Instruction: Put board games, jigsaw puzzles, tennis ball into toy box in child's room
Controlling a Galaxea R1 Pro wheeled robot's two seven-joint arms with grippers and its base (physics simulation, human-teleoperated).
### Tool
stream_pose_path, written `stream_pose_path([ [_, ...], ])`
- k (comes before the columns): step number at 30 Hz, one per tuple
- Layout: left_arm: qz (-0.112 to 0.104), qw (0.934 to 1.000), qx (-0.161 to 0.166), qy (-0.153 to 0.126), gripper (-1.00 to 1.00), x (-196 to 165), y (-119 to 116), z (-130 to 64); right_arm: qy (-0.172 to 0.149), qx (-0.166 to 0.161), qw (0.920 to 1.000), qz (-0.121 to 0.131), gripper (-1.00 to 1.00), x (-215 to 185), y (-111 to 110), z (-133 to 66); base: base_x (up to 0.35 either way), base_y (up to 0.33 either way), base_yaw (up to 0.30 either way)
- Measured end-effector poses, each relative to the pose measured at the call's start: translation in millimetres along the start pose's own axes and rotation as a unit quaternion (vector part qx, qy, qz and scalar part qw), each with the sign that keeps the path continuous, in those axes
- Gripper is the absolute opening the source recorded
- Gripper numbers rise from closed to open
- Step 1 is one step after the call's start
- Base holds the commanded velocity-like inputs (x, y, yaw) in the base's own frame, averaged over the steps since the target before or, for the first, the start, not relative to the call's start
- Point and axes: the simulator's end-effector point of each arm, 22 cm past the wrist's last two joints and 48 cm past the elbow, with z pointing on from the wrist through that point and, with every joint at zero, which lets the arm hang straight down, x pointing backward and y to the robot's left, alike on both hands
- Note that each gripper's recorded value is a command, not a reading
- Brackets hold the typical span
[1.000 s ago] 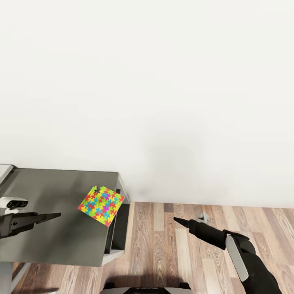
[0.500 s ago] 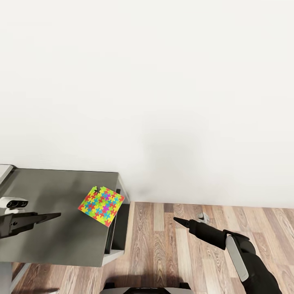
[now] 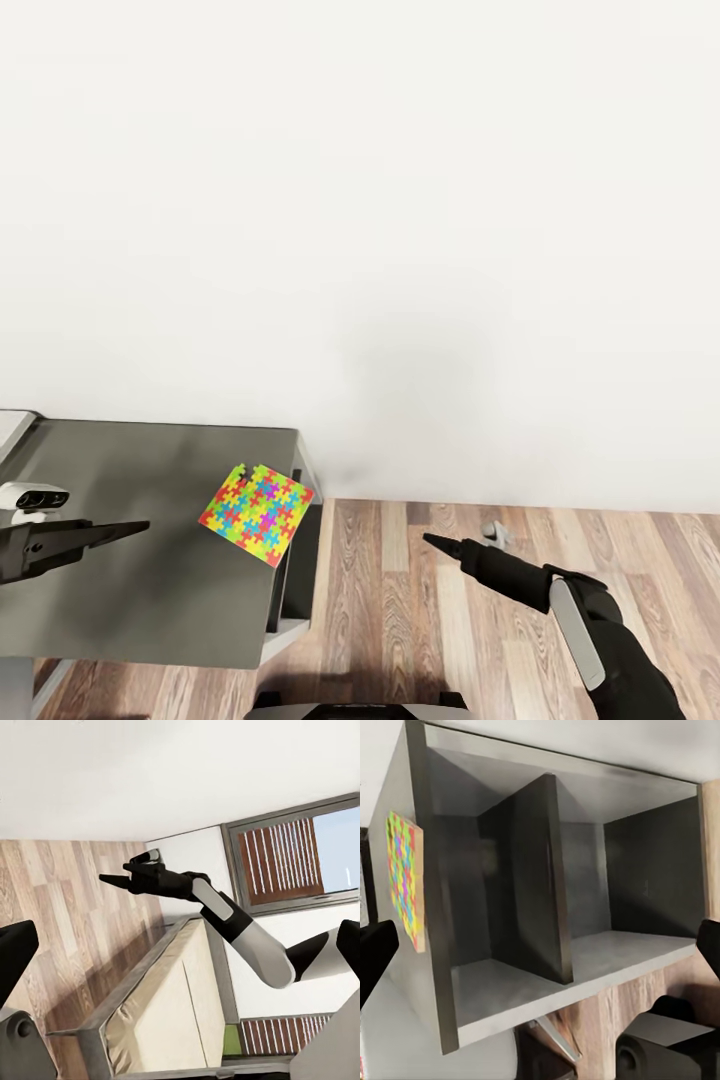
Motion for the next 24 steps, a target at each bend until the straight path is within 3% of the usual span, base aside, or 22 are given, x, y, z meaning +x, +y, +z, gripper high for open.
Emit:
stream_pose_path([
  [5, 0.0, 1.0, 0.0, 0.0, 1.0, 0.0, -0.2, 0.1, 0.005, -0.001, 0.9999, 0.014, 1.0, 7.4, -3.3, 7.9, 0.006, 0.006, 0.0],
  [16, 0.0, 1.0, 0.001, 0.0, 1.0, 0.3, -0.1, 1.0, 0.021, -0.018, 0.9978, 0.061, 1.0, 11.7, -2.5, 63.2, 0.001, 0.001, 0.0],
  [24, 0.001, 1.0, 0.001, 0.0, 1.0, 0.3, -0.3, 1.0, 0.028, -0.016, 0.9969, 0.072, 1.0, 12.3, -6.3, 77.5, 0.0, 0.0, 0.0],
])
